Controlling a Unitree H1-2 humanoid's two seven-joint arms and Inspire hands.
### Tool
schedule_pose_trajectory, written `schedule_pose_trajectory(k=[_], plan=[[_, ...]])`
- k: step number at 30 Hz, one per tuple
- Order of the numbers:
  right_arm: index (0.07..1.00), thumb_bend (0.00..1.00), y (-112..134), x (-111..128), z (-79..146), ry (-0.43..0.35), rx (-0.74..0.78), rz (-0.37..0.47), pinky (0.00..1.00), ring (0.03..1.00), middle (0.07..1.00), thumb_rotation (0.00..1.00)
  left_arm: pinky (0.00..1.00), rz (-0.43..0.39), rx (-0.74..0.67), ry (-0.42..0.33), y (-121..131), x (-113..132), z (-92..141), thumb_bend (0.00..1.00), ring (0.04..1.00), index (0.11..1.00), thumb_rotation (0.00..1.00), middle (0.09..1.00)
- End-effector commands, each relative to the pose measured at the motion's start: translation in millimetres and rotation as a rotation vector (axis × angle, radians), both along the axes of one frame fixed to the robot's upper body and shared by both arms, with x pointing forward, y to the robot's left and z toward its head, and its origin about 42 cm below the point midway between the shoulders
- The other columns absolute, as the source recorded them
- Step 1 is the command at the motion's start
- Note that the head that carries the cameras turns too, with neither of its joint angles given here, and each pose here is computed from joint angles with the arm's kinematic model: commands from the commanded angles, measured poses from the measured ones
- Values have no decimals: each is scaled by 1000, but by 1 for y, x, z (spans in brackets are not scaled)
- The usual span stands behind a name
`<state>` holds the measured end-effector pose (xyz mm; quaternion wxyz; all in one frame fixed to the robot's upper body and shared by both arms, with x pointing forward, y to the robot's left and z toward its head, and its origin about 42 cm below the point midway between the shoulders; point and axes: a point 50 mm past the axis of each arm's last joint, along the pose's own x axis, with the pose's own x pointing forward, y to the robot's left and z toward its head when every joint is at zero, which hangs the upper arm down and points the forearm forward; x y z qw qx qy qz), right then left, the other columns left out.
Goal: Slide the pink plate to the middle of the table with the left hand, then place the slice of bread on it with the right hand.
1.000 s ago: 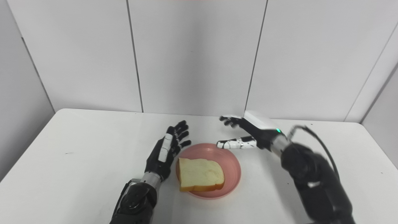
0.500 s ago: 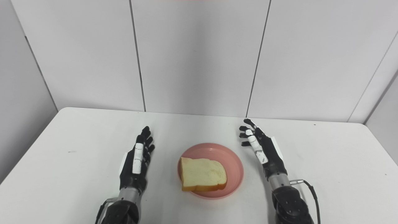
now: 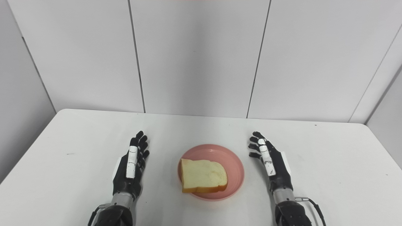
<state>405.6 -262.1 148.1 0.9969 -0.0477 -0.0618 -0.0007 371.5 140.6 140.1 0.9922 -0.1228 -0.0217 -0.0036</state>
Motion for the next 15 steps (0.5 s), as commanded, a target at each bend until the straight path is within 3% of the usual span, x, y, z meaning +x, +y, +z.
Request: schedule_pose_trajectory(k=[1, 15], plan=[[819, 848, 2, 2, 13, -63, 0, 4, 717, 782, 816, 1000, 1000, 3, -13, -58, -2, 5, 19, 880, 1000, 934, 899, 964], [817, 834, 11, -5, 11, -53, 29, -3, 712, 780, 819, 1000, 1000, -11, -2, -67, -3, 10, 25, 903, 994, 922, 895, 957]])
